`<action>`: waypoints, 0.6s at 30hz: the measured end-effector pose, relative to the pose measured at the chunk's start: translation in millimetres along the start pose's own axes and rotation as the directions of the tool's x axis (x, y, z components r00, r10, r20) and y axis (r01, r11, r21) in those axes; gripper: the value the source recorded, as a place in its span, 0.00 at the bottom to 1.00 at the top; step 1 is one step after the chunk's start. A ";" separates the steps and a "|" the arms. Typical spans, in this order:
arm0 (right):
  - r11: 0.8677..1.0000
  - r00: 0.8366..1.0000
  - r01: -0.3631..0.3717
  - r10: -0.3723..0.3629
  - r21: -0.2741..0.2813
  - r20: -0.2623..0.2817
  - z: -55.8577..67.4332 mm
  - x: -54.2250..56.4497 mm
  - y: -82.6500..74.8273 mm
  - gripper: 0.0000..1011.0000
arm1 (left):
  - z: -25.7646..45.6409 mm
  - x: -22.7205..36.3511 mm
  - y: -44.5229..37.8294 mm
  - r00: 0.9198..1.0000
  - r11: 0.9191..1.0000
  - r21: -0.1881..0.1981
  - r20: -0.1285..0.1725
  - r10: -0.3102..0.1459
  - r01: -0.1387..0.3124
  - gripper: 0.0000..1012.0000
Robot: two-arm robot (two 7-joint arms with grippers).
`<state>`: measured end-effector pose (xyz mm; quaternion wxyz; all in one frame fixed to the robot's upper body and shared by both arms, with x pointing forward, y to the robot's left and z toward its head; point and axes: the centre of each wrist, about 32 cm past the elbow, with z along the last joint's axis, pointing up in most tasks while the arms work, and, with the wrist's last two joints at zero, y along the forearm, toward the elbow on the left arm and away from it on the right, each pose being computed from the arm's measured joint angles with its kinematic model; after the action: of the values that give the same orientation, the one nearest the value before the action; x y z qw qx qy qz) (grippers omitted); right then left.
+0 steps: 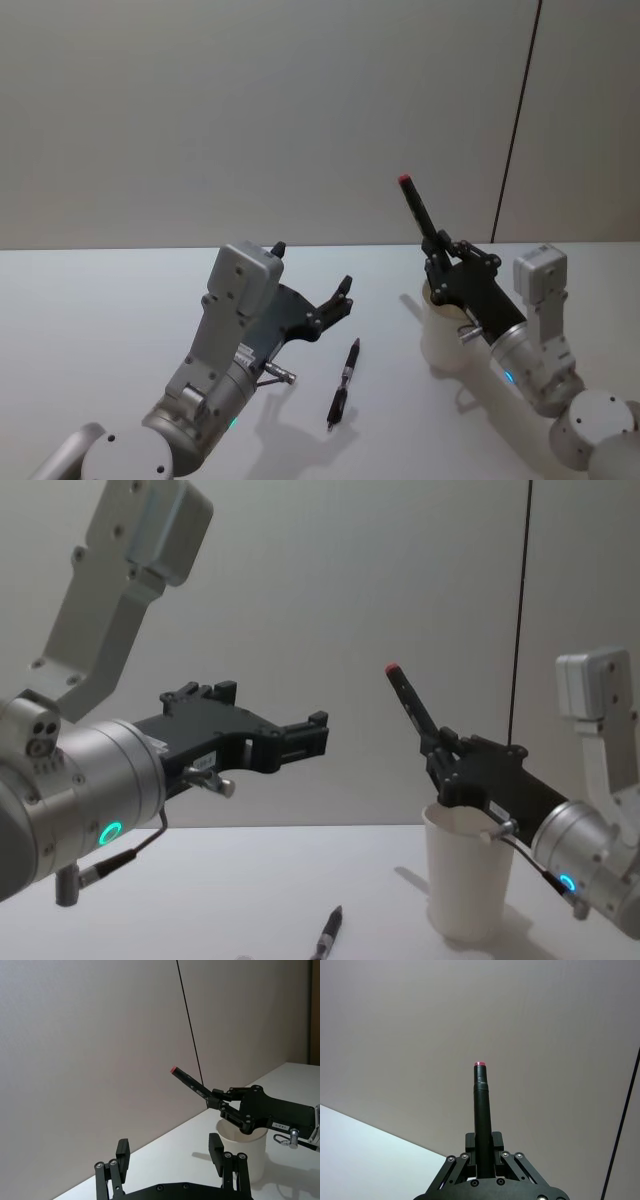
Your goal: Place the pen into the pen holder.
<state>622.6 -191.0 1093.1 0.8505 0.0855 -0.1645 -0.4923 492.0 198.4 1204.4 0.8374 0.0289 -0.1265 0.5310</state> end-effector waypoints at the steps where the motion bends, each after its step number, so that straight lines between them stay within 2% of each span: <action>1: 1.000 1.000 0.001 -0.001 -0.001 0.000 -0.2 0.1 -0.3 0.18 | 0.0 0.0 0.0 1.000 1.000 0.000 0.000 0.000 0.000 0.99; 15: 0.999 1.000 0.026 -0.026 -0.022 0.012 -2.8 3.3 -5.4 0.18 | 0.0 0.0 0.0 1.000 1.000 0.000 0.000 0.000 0.000 0.99; 18: 0.999 0.999 0.030 -0.029 -0.026 0.013 -3.4 3.9 -6.5 0.22 | 0.0 0.0 0.0 1.000 1.000 0.000 0.000 0.000 0.000 0.99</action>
<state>620.3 -197.7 1088.7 0.8431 0.0739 -0.1623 -0.5073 492.0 198.4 1204.4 0.8373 0.0289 -0.1265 0.5311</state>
